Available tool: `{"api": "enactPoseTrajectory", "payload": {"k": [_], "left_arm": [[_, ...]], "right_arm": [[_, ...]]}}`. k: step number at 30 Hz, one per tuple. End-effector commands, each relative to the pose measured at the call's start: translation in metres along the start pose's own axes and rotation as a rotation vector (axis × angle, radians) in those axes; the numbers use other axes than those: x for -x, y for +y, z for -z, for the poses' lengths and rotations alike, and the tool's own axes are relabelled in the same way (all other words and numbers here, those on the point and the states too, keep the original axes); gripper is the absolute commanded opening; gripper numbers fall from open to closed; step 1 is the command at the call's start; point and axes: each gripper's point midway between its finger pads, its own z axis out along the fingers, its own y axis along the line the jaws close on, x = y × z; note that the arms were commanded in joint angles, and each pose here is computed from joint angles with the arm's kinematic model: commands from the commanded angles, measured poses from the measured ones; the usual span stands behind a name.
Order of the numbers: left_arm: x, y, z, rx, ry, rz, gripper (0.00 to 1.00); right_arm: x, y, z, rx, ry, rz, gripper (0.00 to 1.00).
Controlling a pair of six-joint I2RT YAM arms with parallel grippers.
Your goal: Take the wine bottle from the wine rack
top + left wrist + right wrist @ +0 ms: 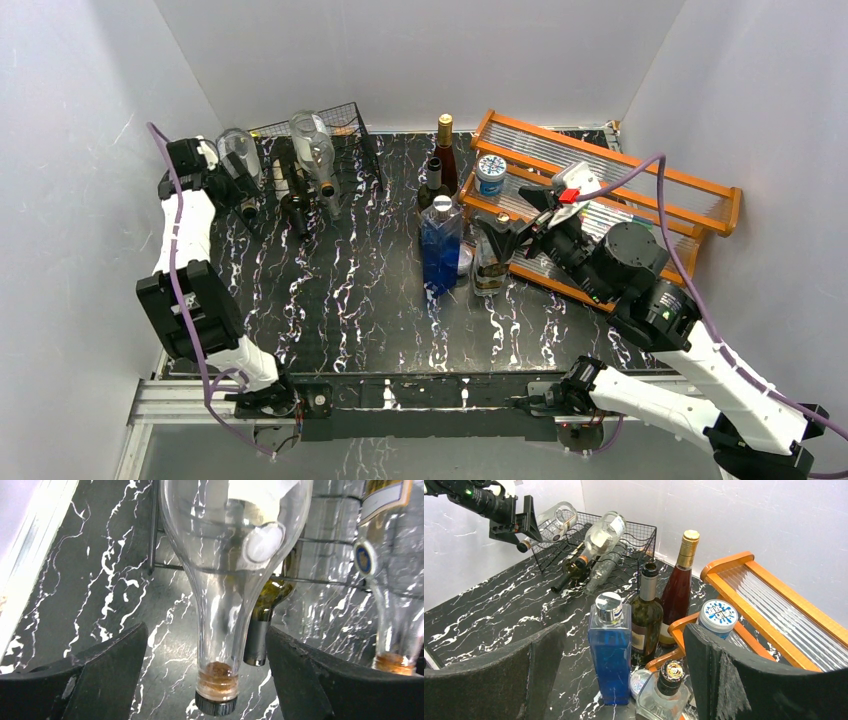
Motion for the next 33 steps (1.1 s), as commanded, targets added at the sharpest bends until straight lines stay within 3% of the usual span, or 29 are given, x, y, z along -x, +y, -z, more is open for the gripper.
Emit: {"api": "enactPoseTrajectory", "payload": {"k": [1,8,29,33], "left_arm": [[0.013,-0.018,0.002,-0.159,-0.032,0.066,0.84],[0.017,-0.016,-0.007,-0.277,-0.053,0.148,0.72],[0.009,-0.028,-0.027,-0.442,-0.053,0.185,0.57],[0.009,-0.029,-0.025,-0.454,-0.059,0.191,0.48]], "right_arm": [[0.027,-0.007,0.007,-0.026,-0.076,-0.004,0.98],[0.027,-0.007,0.004,-0.027,-0.072,-0.001,0.98],[0.024,-0.006,-0.003,-0.03,-0.064,0.001,0.98],[0.024,-0.006,-0.003,-0.031,-0.062,0.001,0.98]]}}
